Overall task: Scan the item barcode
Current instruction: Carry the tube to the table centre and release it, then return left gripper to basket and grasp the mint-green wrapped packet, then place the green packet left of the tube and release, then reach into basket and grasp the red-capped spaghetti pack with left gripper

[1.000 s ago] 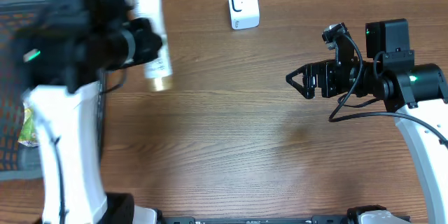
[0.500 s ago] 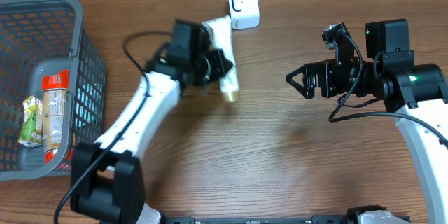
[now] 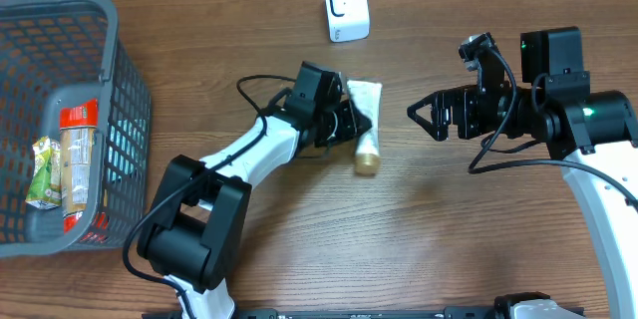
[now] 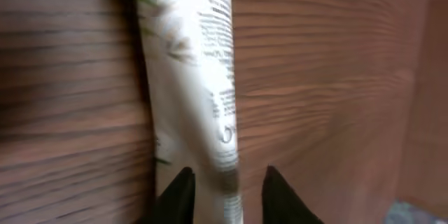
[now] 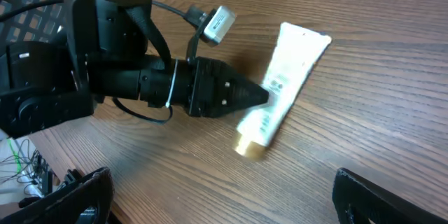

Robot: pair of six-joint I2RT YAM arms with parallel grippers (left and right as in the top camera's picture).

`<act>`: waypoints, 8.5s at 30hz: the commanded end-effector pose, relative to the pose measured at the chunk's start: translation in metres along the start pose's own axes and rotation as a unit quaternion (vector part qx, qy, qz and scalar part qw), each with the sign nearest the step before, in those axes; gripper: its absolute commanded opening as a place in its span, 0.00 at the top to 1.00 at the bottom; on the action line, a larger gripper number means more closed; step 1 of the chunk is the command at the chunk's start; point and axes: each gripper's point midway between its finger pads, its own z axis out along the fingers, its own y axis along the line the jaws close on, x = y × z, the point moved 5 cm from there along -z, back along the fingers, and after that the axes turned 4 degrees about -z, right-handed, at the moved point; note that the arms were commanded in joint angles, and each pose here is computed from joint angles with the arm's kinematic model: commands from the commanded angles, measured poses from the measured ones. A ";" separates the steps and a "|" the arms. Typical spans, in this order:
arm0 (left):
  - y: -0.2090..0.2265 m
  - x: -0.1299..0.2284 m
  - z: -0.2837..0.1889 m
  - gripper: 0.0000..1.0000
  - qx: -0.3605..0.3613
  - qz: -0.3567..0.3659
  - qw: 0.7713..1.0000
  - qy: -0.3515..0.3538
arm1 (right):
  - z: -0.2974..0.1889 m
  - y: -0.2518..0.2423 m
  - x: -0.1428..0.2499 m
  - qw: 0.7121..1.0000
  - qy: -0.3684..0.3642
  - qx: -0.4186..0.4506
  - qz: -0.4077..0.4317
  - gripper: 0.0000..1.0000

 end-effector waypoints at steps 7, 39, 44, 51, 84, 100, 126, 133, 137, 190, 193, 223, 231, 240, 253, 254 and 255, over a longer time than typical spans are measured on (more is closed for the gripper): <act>-0.029 -0.003 -0.017 0.55 0.051 0.009 0.999 0.007 | -0.003 0.004 -0.006 1.000 -0.008 -0.005 -0.006 0.00; 0.176 -0.051 -0.477 0.28 -0.259 -0.268 0.866 -0.334 | -0.003 0.004 -0.006 1.000 -0.008 -0.005 -0.006 0.00; 0.216 -0.065 -0.455 0.26 -0.276 -0.255 0.877 -0.301 | -0.003 0.004 -0.006 1.000 -0.007 -0.005 -0.006 0.00; 0.266 -0.078 -0.419 0.18 -0.288 -0.211 0.908 -0.219 | -0.003 0.004 -0.006 1.000 -0.008 -0.005 -0.006 0.00; 0.371 -0.079 -0.272 0.96 -0.228 -0.230 0.946 -0.009 | -0.003 0.004 -0.006 1.000 -0.008 -0.005 -0.006 0.00; 0.265 -0.124 -0.401 0.96 -0.262 -0.219 0.928 -0.148 | -0.003 0.004 -0.006 1.000 -0.008 -0.005 -0.006 0.00; -0.039 -0.036 -0.373 0.96 -0.204 0.010 0.949 -0.239 | -0.003 0.004 -0.006 1.000 -0.008 -0.005 -0.006 0.00; -0.009 -0.037 -0.192 0.96 -0.140 -0.012 0.986 -0.089 | -0.003 0.004 -0.006 1.000 -0.008 -0.005 -0.006 0.00; 0.020 -0.025 -0.112 0.96 -0.143 -0.060 0.987 -0.040 | -0.003 0.004 -0.006 1.000 -0.008 -0.005 -0.006 0.00; 0.196 -0.041 -0.478 0.23 -0.451 -0.299 0.792 -0.282 | -0.003 0.004 -0.006 1.000 -0.008 -0.005 -0.006 0.00; 0.227 -0.047 -0.457 0.22 -0.472 -0.284 0.800 -0.238 | -0.003 0.004 -0.006 1.000 -0.008 -0.005 -0.006 0.00; 0.374 -0.054 -0.343 0.25 -0.520 -0.253 0.815 -0.031 | -0.003 0.004 -0.006 1.000 -0.008 -0.005 -0.006 0.00; 0.386 -0.044 -0.324 0.12 -0.515 -0.256 0.818 -0.025 | -0.003 0.004 -0.006 1.000 -0.008 -0.005 -0.006 0.00; 0.383 -0.047 -0.317 0.86 -0.491 -0.256 0.832 -0.029 | -0.003 0.004 -0.006 1.000 -0.008 -0.005 -0.006 0.00; 0.329 -0.082 -0.352 0.96 -0.462 -0.251 0.849 -0.049 | -0.003 0.004 -0.006 1.000 -0.008 -0.005 -0.006 0.00; 0.319 -0.088 -0.359 0.96 -0.463 -0.245 0.850 -0.056 | -0.003 0.004 -0.006 1.000 -0.008 -0.005 -0.006 0.00; 0.308 -0.095 -0.369 0.96 -0.464 -0.241 0.850 -0.067 | -0.003 0.004 -0.006 1.000 -0.008 -0.005 -0.006 0.00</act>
